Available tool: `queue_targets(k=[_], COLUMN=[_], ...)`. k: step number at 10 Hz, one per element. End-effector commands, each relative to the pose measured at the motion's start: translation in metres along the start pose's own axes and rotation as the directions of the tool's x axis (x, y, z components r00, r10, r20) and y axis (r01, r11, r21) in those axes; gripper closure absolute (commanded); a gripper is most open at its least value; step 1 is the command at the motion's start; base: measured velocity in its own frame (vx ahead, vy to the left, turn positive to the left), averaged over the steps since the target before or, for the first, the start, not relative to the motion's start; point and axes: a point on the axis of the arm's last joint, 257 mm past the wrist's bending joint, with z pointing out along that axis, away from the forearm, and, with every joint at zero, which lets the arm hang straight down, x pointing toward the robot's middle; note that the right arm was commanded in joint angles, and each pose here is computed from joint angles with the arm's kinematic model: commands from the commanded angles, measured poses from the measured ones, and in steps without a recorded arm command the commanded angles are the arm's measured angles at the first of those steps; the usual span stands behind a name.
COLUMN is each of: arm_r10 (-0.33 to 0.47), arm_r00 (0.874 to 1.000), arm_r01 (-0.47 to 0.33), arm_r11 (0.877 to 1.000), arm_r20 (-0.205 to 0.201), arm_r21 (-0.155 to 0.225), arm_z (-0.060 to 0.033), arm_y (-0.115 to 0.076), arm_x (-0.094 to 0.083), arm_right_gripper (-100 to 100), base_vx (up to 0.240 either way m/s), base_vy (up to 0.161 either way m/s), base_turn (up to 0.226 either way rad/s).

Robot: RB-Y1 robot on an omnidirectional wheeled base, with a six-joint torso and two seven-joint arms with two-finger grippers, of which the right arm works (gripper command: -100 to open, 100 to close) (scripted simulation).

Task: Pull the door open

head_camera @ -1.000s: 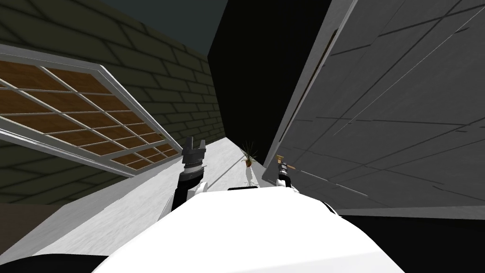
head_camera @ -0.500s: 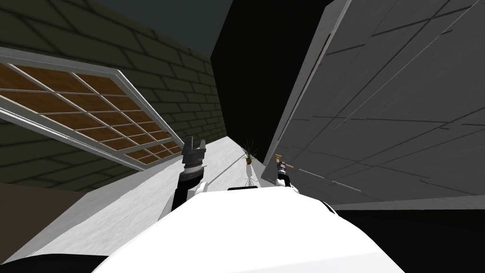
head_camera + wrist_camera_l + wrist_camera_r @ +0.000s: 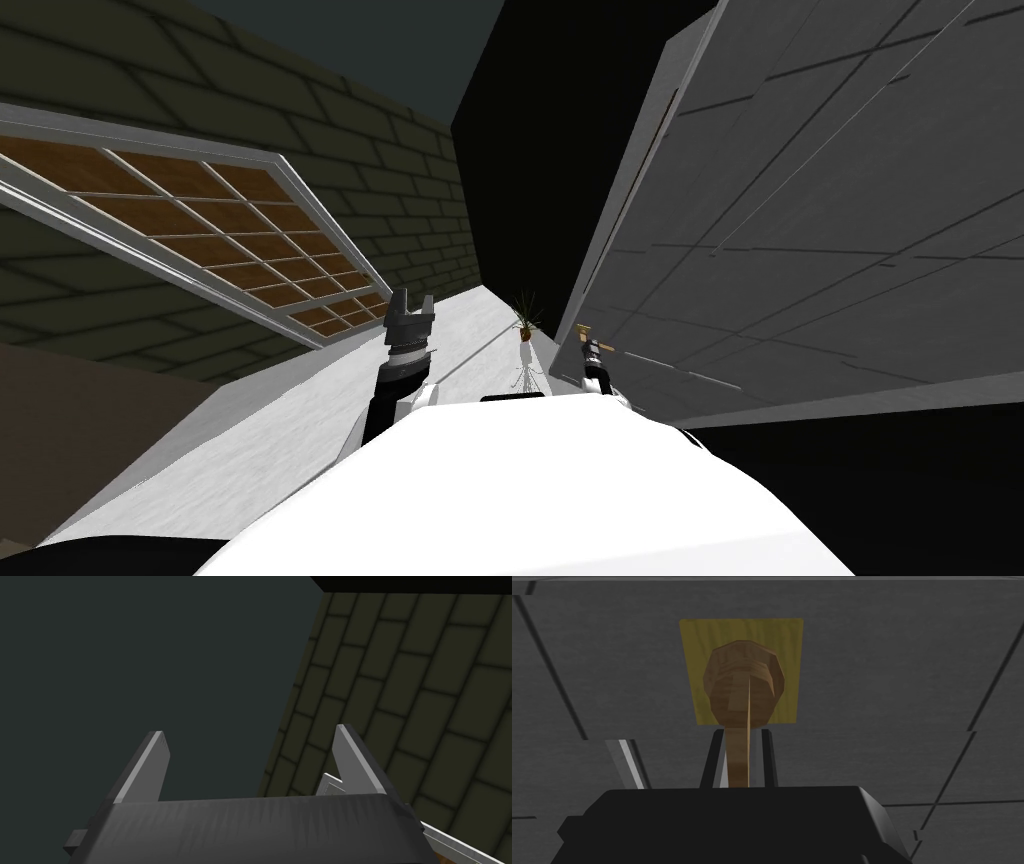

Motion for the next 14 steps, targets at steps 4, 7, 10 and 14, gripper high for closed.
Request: queue_targets(k=[4, 7, 10, 14], arm_r10=[0.0, 0.0, 0.0, 0.001], arm_r00=[0.999, 0.996, 0.993, 0.987], arm_r01=[0.0, 0.001, 0.001, 0.001], arm_r11=[1.0, 1.0, 1.0, 1.0], arm_r20=[-0.037, -0.085, -0.119, -0.161], arm_r21=[0.009, 0.006, 0.006, 0.013], arm_z=[-0.0008, -0.0025, -0.0041, -0.0074], arm_y=[-0.003, -0.002, -0.002, -0.005], arm_x=[0.009, 0.018, 0.024, 0.035], arm_right_gripper=[100, 100, 100, 100], base_vx=[-0.147, -0.23, -0.223, -0.154], base_vy=[-0.009, -0.018, -0.01, -0.018], base_turn=[0.056, 0.105, 0.082, 0.053])
